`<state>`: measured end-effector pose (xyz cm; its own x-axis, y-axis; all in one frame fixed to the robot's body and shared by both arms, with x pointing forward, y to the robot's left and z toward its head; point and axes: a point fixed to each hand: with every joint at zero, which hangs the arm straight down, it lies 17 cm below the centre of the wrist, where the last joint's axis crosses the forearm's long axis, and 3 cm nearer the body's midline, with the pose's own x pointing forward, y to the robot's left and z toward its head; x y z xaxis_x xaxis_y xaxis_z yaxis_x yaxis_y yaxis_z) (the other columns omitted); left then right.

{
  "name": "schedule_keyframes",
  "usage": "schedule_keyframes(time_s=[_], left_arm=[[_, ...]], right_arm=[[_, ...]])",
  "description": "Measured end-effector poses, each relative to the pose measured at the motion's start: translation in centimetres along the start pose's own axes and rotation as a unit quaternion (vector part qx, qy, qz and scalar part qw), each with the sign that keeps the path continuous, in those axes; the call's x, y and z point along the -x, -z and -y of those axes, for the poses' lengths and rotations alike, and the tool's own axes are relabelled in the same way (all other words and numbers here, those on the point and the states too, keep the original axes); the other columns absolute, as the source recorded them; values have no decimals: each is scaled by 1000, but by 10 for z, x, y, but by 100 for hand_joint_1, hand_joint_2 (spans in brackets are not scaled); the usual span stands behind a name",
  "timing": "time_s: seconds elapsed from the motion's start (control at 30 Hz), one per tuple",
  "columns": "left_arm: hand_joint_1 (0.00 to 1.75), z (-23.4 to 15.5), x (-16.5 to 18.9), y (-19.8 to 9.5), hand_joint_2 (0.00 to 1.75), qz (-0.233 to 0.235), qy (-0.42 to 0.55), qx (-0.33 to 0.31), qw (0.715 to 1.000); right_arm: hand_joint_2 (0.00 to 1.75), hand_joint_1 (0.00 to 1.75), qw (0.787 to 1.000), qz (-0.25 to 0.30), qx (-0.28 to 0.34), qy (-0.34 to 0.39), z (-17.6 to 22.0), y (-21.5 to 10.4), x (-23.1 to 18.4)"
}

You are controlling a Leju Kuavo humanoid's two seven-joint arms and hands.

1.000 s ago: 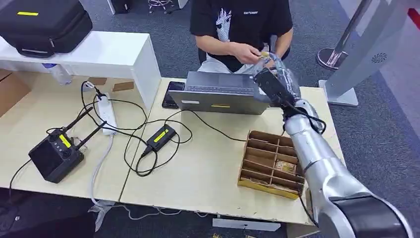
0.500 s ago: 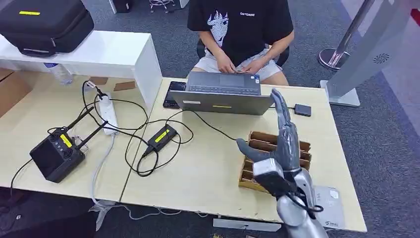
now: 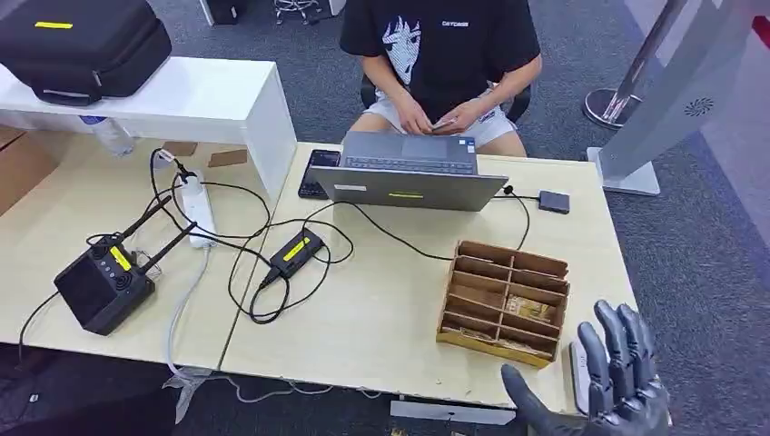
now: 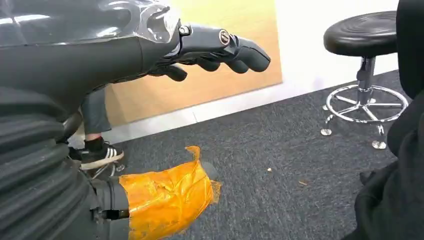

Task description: Pass the card to the sensor for recognition and then transmit it.

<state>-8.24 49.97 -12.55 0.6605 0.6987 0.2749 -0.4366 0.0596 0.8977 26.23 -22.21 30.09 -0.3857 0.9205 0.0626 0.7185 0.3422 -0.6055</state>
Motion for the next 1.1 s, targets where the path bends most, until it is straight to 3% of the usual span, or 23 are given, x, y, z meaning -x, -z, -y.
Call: schedule_keyframes(time_s=[0.17,0.27,0.37,0.63,0.83,1.07,1.1], left_arm=[[0,0,-3,0,175,9,2,-1,1000],[0,0,-4,0,175,11,3,-1,1000],[0,0,-7,-1,175,21,3,0,1000],[0,2,-12,-2,175,41,-1,4,999],[0,3,-14,-2,175,46,-2,5,999],[0,4,-13,-2,175,44,-4,6,999],[0,4,-13,-2,175,44,-4,6,999]], right_arm=[[175,0,993,-24,-49,-108,-15,-16,33],[175,0,990,-40,-63,-123,-20,-23,45],[175,0,981,-71,-116,-141,-53,-45,63],[175,0,948,-161,-238,-138,-137,-98,107],[175,0,937,-165,-283,-125,-172,-121,109],[175,0,934,-157,-298,-117,-184,-128,104],[175,37,934,-157,-299,-115,-184,-129,103]])
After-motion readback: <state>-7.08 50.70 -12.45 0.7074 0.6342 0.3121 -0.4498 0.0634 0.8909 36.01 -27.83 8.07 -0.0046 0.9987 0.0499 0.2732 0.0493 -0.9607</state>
